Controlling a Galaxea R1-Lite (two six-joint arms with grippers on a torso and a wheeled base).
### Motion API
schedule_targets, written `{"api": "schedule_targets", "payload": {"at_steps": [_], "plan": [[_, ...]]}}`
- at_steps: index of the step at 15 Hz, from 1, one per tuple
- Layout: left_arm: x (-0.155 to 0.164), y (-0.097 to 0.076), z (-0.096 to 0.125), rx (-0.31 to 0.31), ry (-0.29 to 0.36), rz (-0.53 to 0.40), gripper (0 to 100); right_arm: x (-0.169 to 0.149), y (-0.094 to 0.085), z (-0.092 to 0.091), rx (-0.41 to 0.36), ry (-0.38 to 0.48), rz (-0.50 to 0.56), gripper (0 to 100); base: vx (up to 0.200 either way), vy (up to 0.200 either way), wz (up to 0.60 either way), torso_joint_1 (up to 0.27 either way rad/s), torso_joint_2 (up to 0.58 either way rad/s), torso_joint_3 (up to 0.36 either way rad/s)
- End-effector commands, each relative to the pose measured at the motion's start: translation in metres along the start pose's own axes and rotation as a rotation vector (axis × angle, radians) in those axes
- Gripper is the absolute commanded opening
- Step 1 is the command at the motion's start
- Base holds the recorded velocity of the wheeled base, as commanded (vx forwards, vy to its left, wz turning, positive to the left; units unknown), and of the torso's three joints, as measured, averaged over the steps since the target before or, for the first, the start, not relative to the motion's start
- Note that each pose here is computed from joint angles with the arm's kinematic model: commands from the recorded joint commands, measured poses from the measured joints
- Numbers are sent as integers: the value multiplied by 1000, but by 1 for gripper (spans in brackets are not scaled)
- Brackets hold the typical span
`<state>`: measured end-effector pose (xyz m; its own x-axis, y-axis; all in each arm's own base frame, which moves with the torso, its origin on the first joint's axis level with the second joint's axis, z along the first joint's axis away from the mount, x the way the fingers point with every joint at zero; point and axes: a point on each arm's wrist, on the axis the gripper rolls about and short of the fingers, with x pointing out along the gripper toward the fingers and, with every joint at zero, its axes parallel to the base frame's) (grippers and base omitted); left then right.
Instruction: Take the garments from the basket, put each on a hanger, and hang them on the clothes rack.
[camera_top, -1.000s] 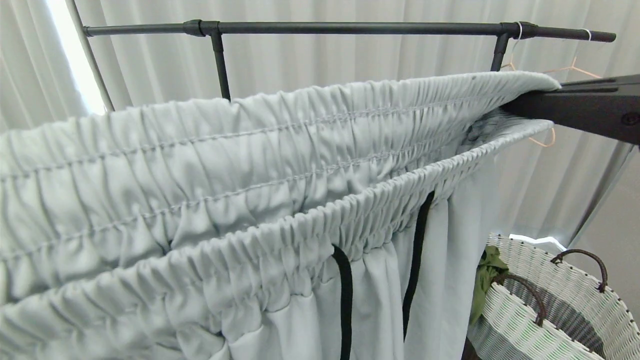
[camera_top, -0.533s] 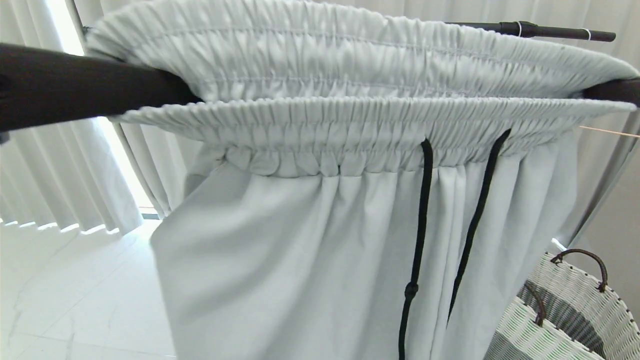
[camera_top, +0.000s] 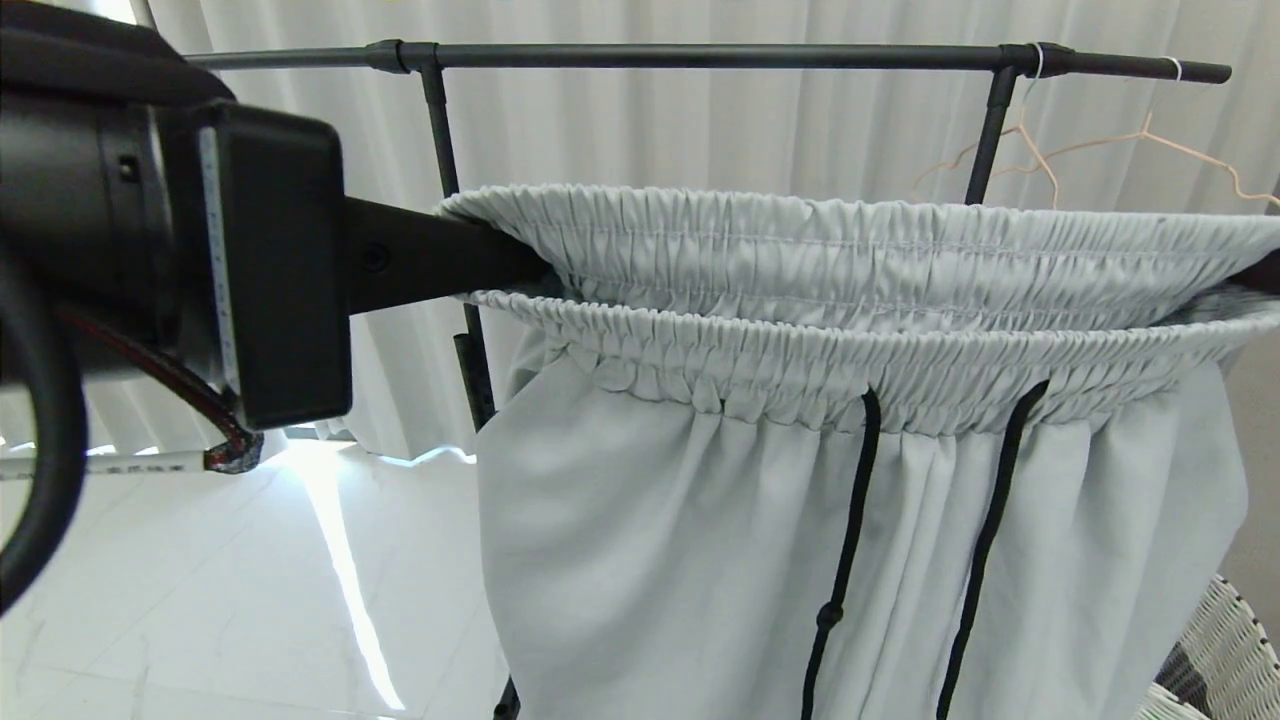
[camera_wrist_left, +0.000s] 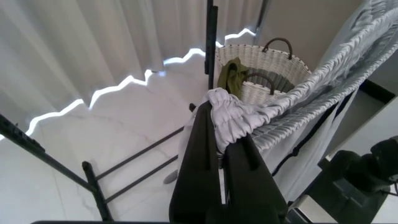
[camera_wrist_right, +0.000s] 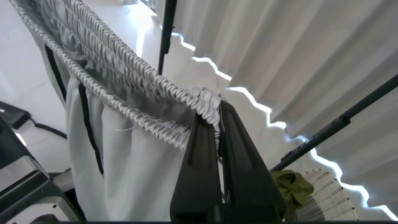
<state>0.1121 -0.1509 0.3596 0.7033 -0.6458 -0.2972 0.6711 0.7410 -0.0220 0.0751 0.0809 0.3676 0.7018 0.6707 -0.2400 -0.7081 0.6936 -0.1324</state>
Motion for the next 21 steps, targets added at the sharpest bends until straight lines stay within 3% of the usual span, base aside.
{"api": "schedule_targets", "payload": {"at_steps": [1,9,10,15,18,21], "plan": [[1,0,0,0,2,0,0,0,0,0,-2,-2,0,0,0,0,0,0,0,0],[-2,0,1,45,-8,-1,0,-1,0,2,1,-23,-5,0,0,0,0,0,0,0],[-2,0,2,44,-9,0,0,-2,-1,2,1,-25,-5,100,0,0,0,0,0,0],[-3,1,6,40,-30,20,0,-10,0,-7,-4,-19,-3,100,0,0,0,0,0,0],[-4,7,5,69,-28,134,0,-25,-1,-21,2,-21,-31,100,0,0,0,0,0,0],[-19,36,3,187,-20,339,0,-27,-24,-30,61,64,-402,100,0,0,0,0,0,0]]}}
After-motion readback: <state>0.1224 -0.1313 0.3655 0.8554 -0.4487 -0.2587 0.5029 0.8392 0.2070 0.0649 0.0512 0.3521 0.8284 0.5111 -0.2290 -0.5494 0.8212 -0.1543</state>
